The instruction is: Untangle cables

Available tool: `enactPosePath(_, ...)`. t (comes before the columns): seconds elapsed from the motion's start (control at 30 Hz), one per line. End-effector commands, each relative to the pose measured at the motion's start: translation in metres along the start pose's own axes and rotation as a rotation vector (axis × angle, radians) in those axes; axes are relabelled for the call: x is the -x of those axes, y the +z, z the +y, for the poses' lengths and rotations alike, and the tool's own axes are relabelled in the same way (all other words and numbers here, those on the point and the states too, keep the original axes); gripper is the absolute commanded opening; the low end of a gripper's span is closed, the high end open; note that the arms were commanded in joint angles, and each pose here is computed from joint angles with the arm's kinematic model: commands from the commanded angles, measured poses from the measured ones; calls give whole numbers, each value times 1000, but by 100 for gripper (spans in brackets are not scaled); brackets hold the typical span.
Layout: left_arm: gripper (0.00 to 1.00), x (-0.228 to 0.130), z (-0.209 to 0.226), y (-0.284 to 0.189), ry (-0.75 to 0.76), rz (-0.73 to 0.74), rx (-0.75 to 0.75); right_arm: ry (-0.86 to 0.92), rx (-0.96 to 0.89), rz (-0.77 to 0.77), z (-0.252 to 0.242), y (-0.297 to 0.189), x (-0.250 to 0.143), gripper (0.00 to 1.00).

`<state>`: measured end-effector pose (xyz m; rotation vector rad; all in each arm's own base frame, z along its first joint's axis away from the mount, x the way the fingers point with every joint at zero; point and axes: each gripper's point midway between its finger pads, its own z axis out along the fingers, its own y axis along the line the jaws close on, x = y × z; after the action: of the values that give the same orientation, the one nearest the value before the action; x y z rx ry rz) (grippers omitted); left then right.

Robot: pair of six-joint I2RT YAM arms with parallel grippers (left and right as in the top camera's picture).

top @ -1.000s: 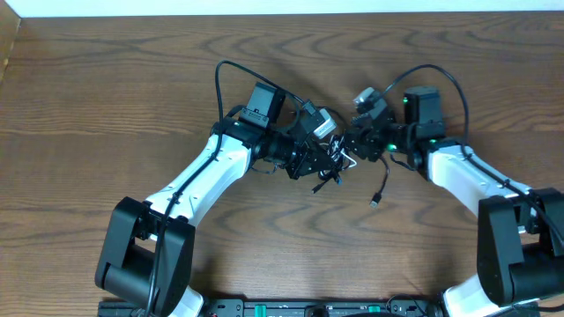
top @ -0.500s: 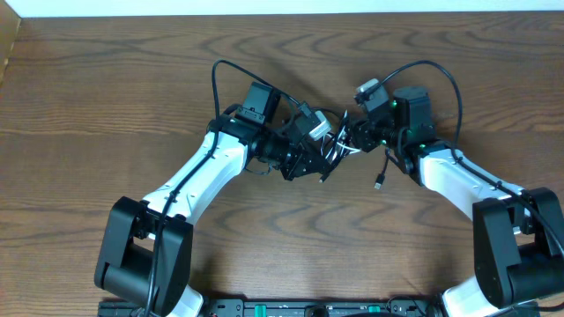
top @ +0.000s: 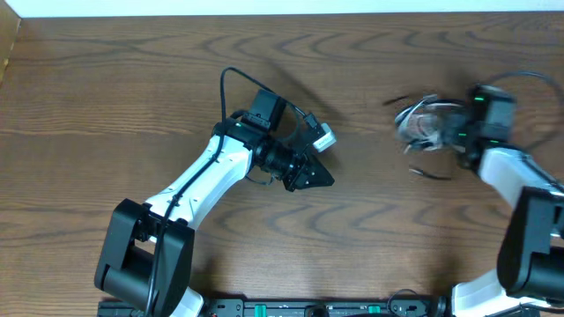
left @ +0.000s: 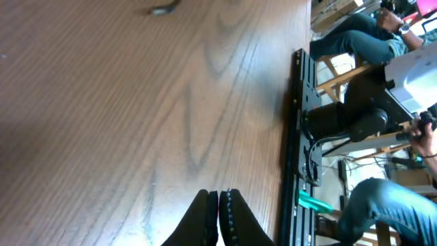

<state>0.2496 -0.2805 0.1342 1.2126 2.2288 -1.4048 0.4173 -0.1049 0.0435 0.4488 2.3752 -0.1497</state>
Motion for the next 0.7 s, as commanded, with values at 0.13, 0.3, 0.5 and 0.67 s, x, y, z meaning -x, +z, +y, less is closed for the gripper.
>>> enactPosePath(0.13, 7, -10, 27, -5, -81, 42, 171, 109, 373, 46, 41, -10, 2, 67)
enactPosePath(0.3, 13, -6, 70, -18, -253, 12, 427, 95, 621, 88, 84, -31, -3, 36)
enactPosePath(0.5, 38, 10, 106, -38, -357, -102, 640, 19, 730, 94, 123, -46, -8, 20)
enactPosePath(0.67, 45, 15, 117, -51, -443, -172, 683, -20, 651, 152, 126, -58, 22, 24)
